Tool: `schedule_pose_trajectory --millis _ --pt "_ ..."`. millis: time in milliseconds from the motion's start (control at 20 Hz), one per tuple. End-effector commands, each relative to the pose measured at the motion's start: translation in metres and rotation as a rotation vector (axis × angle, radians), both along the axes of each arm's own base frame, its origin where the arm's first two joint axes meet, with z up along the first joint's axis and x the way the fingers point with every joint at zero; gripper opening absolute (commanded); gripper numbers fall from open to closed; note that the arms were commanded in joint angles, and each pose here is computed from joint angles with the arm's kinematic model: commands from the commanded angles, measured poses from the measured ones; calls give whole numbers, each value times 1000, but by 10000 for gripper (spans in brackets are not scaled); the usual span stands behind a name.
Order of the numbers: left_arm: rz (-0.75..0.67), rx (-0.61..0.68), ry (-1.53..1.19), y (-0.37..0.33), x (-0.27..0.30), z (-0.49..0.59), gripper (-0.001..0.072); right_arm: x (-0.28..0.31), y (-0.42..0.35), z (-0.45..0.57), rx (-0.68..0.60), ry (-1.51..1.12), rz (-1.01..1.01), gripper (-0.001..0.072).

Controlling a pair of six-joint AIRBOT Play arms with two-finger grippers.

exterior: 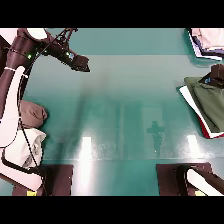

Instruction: Fold the shirts.

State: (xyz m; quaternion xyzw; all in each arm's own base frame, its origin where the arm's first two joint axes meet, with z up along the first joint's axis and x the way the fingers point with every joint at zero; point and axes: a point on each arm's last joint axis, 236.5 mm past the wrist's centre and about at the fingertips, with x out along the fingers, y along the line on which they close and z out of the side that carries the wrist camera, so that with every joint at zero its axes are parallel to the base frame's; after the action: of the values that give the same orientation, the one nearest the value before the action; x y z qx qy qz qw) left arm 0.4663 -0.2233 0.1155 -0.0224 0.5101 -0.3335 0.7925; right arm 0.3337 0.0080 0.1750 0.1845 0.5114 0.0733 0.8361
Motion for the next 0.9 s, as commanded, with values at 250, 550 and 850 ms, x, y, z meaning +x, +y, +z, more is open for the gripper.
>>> schedule_pose_trajectory --millis 250,550,850 --pt "0 0 -2 0 0 0 24 0 1 1 0 -1 2 17" --pt "2 -2 -5 0 1 1 24 -6 2 -2 3 22 12 16" --pt "72 140 125 41 -19 -12 22 -9 3 -3 5 39 19 17"
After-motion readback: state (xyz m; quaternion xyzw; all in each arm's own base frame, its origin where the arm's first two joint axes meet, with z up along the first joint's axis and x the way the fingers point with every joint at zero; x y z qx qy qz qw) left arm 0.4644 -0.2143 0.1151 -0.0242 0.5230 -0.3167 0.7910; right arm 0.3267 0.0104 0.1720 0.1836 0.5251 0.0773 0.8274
